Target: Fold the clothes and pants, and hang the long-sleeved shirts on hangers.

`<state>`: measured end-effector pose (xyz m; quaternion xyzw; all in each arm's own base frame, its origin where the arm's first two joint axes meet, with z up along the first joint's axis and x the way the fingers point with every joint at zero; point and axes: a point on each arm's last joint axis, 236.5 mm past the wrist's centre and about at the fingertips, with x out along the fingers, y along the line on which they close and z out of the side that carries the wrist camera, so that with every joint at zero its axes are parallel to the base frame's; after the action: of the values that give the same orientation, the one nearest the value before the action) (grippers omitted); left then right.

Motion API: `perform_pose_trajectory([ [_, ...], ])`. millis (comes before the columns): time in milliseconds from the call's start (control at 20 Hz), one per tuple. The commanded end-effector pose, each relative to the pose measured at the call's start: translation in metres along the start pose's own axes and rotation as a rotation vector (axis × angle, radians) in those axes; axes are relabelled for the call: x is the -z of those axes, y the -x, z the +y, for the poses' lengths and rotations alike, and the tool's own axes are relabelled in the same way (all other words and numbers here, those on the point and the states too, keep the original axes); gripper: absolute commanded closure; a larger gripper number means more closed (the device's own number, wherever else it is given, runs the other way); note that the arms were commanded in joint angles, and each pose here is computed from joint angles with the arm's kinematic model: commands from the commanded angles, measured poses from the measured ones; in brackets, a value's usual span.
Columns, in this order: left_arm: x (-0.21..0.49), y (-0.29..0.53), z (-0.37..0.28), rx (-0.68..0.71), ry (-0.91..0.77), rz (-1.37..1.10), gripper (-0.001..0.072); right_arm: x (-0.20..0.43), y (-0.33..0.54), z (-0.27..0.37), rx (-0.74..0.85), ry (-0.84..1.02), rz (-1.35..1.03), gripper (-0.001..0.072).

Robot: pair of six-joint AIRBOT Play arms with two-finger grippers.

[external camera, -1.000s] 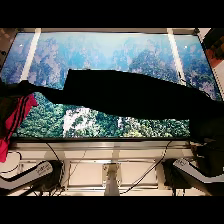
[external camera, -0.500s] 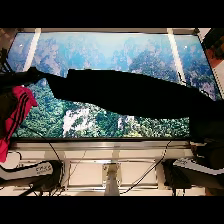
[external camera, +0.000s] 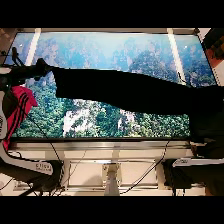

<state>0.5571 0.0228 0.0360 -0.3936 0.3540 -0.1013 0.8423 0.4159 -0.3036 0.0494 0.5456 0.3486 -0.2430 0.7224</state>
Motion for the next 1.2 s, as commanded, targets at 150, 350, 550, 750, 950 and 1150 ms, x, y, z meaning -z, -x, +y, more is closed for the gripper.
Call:
perform_pose_trajectory([
  [150, -0.039, -0.014, 0.000, -0.008, 0.026, -0.126, 0.0707, -0.033, -0.031, 0.023, 0.018, -0.042, -0.078, 0.0698],
  [350, -0.053, -0.021, -0.006, -0.031, -0.001, -0.196, 0.0707, -0.037, -0.049, 0.018, 0.027, -0.055, -0.062, 0.0697],
  [550, -0.037, -0.055, -0.002, -0.061, -0.005, -0.196, 0.0703, -0.040, -0.073, 0.034, -0.007, -0.033, -0.106, 0.0693],
  [750, -0.041, -0.072, -0.007, -0.117, -0.138, -0.277, 0.0249, -0.054, -0.078, 0.068, -0.080, 0.008, -0.216, 0.0403],
  [950, -0.051, -0.062, -0.009, -0.117, -0.158, -0.296, 0.0249, -0.057, -0.058, 0.081, -0.076, 0.102, -0.204, 0.0262],
  [1150, -0.047, -0.036, -0.033, -0.056, -0.202, -0.226, 0.0257, -0.044, -0.025, 0.053, 0.019, 0.210, -0.063, 0.0262],
])
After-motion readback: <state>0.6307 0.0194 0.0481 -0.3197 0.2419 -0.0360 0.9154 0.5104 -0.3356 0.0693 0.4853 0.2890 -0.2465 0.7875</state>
